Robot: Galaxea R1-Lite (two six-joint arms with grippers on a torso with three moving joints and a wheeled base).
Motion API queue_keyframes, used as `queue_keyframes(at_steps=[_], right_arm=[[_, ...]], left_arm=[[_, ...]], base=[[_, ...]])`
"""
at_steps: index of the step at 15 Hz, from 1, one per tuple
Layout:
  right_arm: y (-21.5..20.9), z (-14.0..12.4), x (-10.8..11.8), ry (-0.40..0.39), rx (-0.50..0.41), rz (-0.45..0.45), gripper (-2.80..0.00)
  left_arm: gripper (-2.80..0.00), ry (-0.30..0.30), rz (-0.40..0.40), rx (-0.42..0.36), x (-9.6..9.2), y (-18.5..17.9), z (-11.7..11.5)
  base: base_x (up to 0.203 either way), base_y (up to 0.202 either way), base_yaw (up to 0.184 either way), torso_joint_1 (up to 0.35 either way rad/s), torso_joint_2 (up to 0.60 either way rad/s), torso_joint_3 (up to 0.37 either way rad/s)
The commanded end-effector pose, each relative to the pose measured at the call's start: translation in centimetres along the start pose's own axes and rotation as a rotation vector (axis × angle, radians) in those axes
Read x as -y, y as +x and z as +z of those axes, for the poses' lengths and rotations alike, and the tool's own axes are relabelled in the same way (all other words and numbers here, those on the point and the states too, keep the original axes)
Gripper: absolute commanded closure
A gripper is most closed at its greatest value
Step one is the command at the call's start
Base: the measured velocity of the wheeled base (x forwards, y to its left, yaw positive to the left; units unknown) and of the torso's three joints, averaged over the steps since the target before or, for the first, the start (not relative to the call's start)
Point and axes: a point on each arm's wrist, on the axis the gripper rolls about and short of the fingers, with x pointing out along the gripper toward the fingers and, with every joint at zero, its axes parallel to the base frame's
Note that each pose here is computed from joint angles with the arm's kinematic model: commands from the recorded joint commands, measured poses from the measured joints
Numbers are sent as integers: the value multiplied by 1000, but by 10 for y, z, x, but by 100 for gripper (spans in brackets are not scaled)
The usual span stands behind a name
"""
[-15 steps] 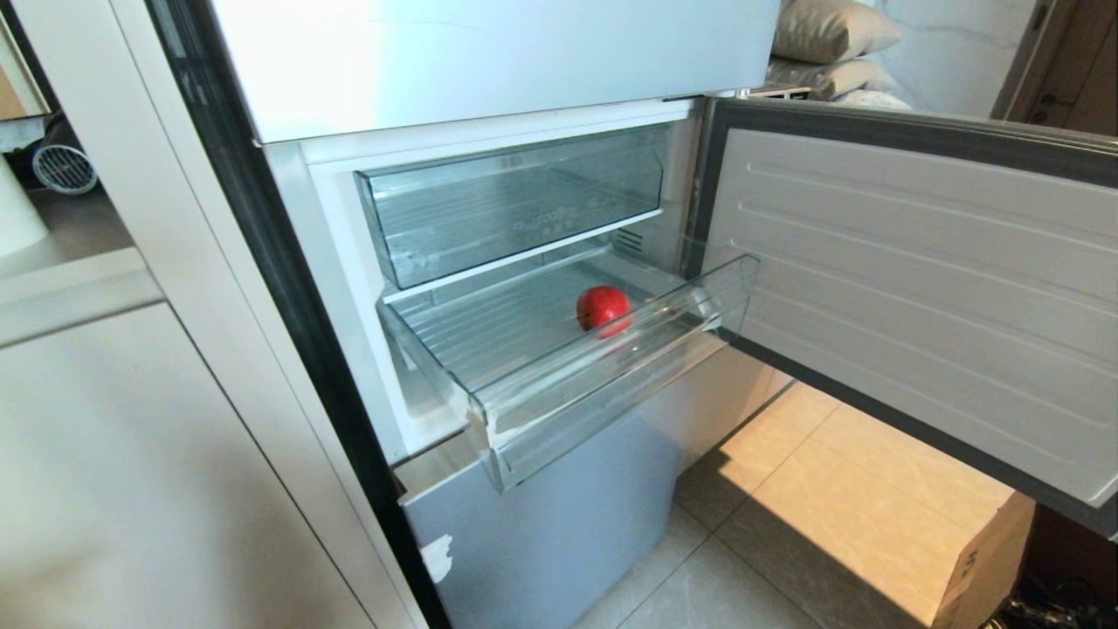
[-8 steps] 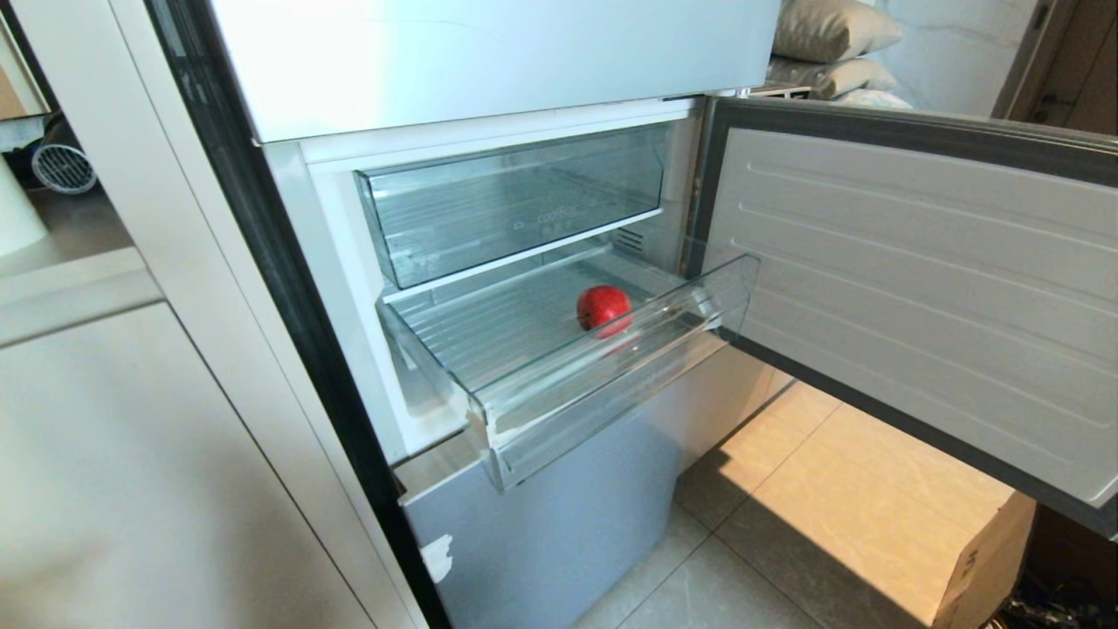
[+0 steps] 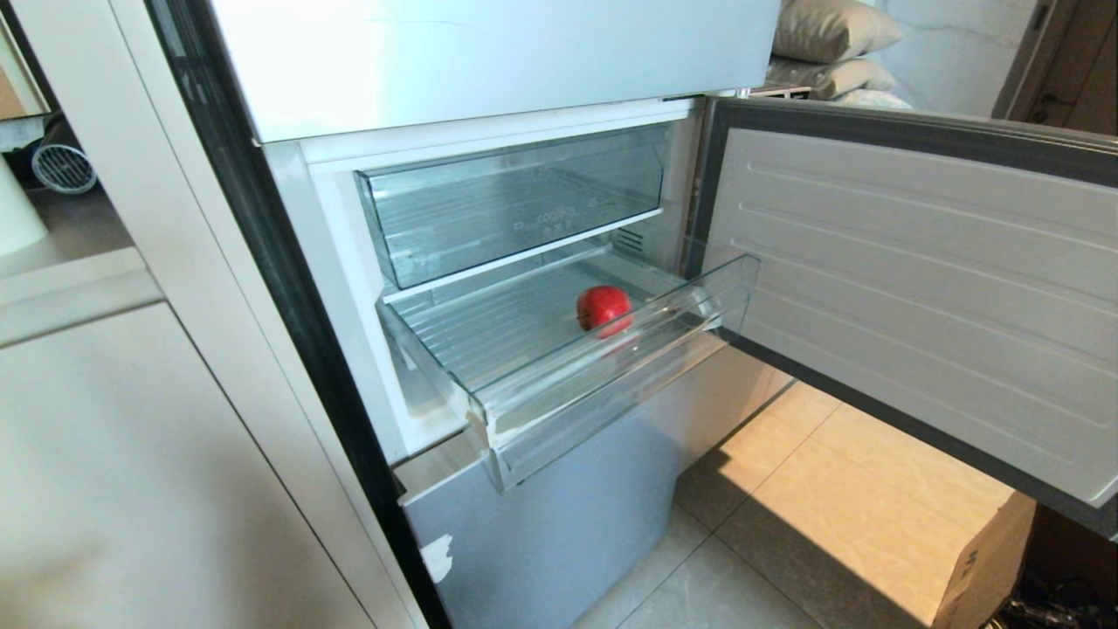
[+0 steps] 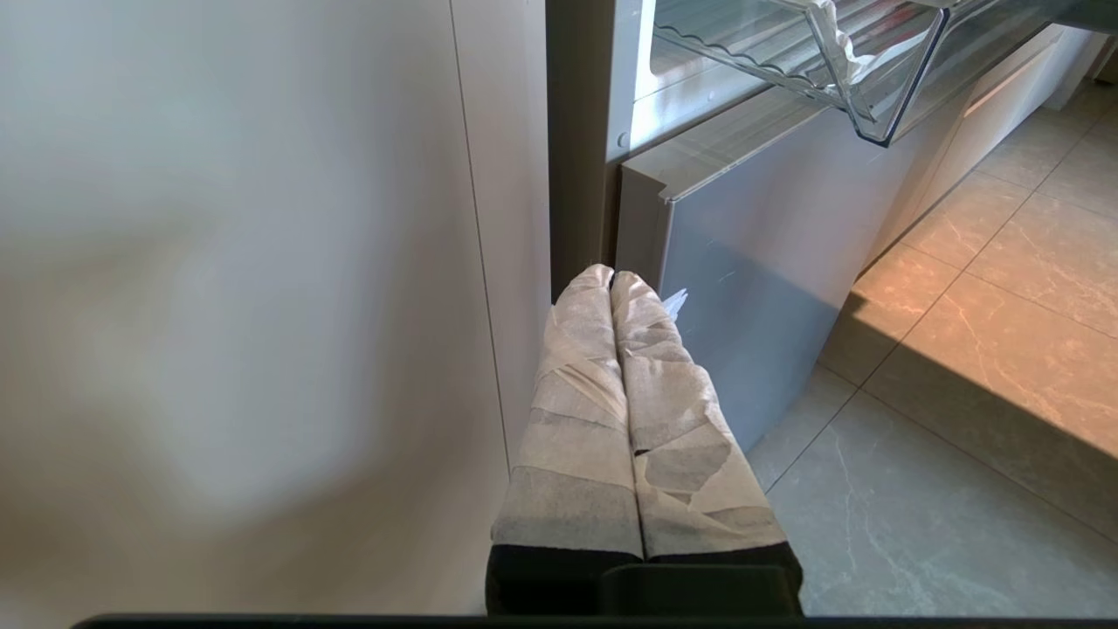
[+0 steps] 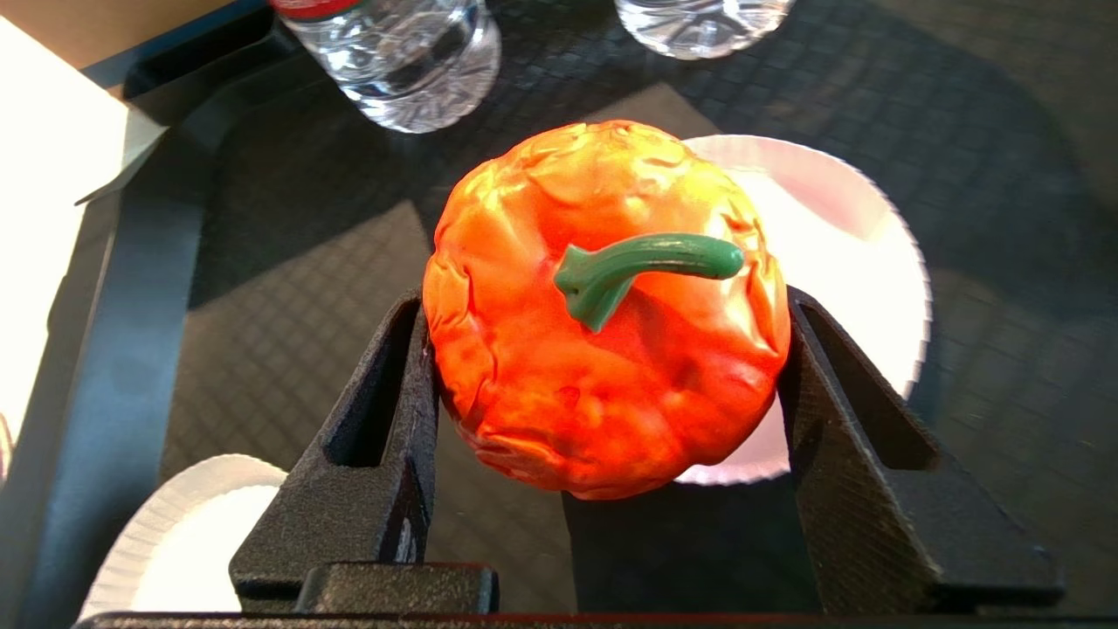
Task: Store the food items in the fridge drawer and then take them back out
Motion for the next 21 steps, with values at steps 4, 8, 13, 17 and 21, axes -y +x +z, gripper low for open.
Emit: queue_keyframes(at_steps=[4, 8, 13, 17, 21], right_arm=[[4, -2, 12, 6, 1, -31, 0], [10, -2, 19, 7, 6, -39, 0], [11, 0, 19, 11, 14, -41, 0], [9, 2, 18, 9, 19, -43, 0], [7, 3, 17, -3, 22, -42, 0]], left_arm=[[0, 0, 1, 0, 0, 0, 0], [0, 0, 0, 0, 0, 0, 0], [0, 0, 0, 0, 0, 0, 0], [0, 0, 0, 0, 0, 0, 0], [0, 0, 0, 0, 0, 0, 0]], base=[[0, 0, 0, 0, 0, 0], [0, 0, 0, 0, 0, 0], [0, 0, 0, 0, 0, 0], [0, 0, 0, 0, 0, 0], [0, 0, 0, 0, 0, 0]])
